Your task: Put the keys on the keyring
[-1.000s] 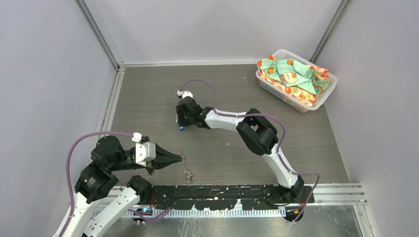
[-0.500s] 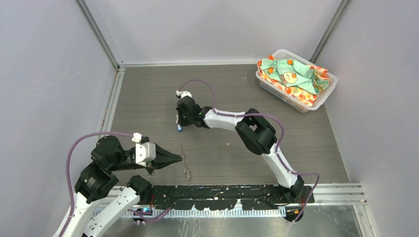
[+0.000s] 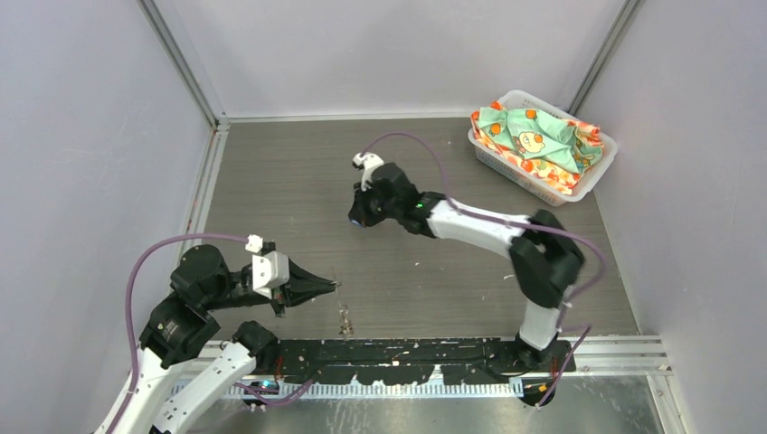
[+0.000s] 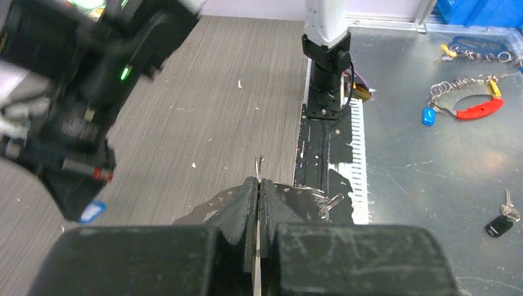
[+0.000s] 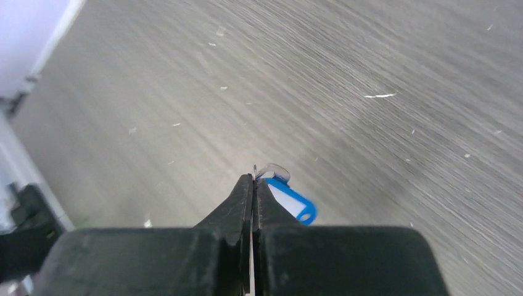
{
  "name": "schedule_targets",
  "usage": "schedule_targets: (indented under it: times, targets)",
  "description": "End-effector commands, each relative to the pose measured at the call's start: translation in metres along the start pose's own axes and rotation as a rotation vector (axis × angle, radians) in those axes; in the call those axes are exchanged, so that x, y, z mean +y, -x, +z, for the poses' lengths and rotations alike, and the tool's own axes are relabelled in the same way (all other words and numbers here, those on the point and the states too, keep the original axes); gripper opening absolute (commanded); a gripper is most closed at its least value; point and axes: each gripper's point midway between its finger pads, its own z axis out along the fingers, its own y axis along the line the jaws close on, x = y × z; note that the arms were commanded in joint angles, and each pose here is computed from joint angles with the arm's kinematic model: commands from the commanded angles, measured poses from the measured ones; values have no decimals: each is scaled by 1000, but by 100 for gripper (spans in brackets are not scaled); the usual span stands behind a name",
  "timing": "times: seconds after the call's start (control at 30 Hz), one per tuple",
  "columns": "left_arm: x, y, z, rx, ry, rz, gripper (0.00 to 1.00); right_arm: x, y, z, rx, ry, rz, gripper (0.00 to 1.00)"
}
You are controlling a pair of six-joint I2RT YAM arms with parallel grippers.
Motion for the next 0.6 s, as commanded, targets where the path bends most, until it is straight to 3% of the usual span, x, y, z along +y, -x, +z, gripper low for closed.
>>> schedule_targets:
  times: [0.0, 0.37, 0.57]
  targets:
    - [15, 13, 7, -37, 47, -10, 0, 44, 36, -84, -156, 186, -136, 1]
    - [35, -1, 15, -2, 93, 61, 0, 113, 21, -239, -271, 420, -260, 1]
    - [40, -3, 20, 3, 90, 65, 0, 156, 14, -267, -224, 518, -327, 1]
